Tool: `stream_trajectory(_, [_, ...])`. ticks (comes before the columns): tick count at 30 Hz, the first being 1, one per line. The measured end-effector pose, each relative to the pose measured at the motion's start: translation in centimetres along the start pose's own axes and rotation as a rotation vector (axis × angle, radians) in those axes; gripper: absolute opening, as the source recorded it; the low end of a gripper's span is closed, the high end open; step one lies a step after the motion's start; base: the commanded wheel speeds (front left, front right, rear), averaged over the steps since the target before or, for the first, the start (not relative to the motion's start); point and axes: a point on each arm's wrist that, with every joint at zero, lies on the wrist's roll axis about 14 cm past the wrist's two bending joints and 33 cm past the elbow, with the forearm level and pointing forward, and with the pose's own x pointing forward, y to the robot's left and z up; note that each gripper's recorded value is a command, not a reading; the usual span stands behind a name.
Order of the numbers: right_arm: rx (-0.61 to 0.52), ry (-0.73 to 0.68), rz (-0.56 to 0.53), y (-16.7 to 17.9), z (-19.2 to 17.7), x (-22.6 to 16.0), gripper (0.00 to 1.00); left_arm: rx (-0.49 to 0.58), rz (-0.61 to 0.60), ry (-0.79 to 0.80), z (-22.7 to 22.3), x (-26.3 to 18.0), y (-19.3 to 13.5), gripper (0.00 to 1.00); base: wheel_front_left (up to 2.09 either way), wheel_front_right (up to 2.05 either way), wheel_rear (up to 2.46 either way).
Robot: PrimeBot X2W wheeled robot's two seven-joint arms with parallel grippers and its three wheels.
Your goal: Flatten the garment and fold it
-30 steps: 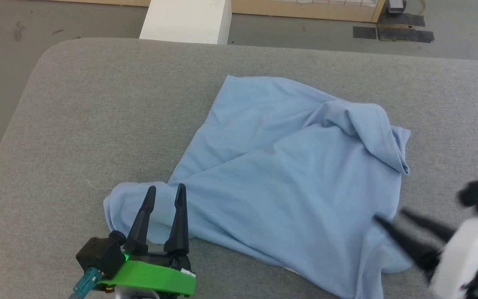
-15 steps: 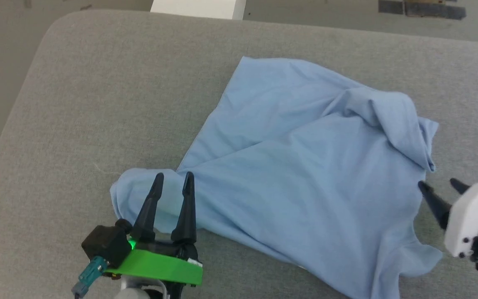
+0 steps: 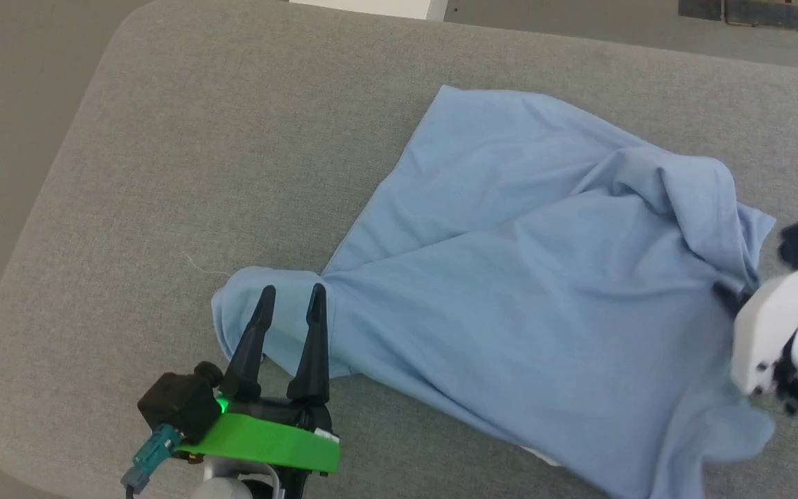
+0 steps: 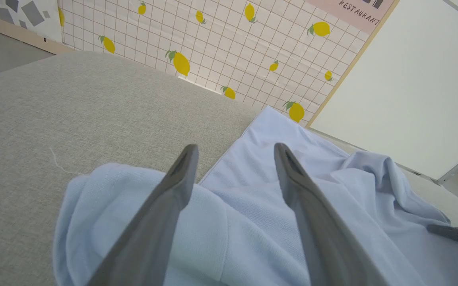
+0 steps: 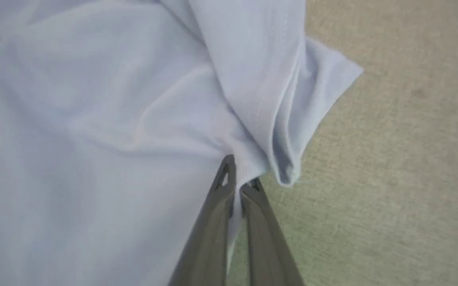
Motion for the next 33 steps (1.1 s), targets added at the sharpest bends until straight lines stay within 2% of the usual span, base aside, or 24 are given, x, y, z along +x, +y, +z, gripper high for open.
stream_trajectory(2, [-0.010, -0.061, -0.010, -0.6, 2.4, -0.5, 0.00, -0.001, 0.001, 0.000, 0.0, 0.0, 0.0, 1.00, 0.00, 0.00, 0.00])
stream_trajectory(7, [-0.130, -0.175, -0.082, -2.9, 9.0, -1.5, 0.00, -0.014, -0.002, 0.020, -0.7, 0.1, -0.2, 1.00, 0.00, 0.00, 0.00])
stream_trajectory(13, [-0.237, -0.252, -0.158, -4.5, 15.1, 0.2, 0.00, -0.017, 0.000, 0.035, -1.3, 1.0, -0.1, 1.00, 0.00, 0.00, 0.00])
stream_trajectory(19, [-0.291, -0.222, -0.198, -5.5, 15.8, 5.1, 0.00, -0.008, 0.029, 0.051, -1.7, 1.2, 0.8, 1.00, 0.00, 0.00, 0.00])
stream_trajectory(25, [-0.270, -0.113, -0.140, -4.0, 11.3, 11.1, 0.00, 0.002, 0.062, 0.074, -2.5, 1.4, 1.8, 1.00, 0.00, 0.00, 0.00])
stream_trajectory(27, [-0.255, -0.089, -0.111, -3.1, 9.9, 12.6, 0.27, 0.001, 0.071, 0.083, -2.8, 1.5, 2.1, 1.00, 0.00, 0.00, 0.00])
stream_trajectory(28, [-0.249, -0.092, -0.105, -2.9, 9.8, 12.9, 0.36, 0.000, 0.073, 0.084, -2.8, 1.6, 2.2, 1.00, 0.00, 0.00, 0.00])
stream_trajectory(29, [-0.244, -0.105, -0.098, -2.6, 10.1, 13.1, 0.75, -0.002, 0.075, 0.085, -2.9, 1.7, 2.2, 1.00, 0.00, 0.00, 0.00])
stream_trajectory(30, [-0.245, -0.111, -0.094, -2.4, 10.4, 13.1, 1.00, -0.002, 0.076, 0.086, -2.9, 1.8, 2.3, 1.00, 0.00, 0.00, 0.00])
stream_trajectory(33, [-0.222, -0.121, -0.063, -1.5, 10.8, 12.9, 1.00, -0.003, 0.075, 0.087, -3.0, 1.8, 2.3, 1.00, 0.00, 0.00, 0.00])
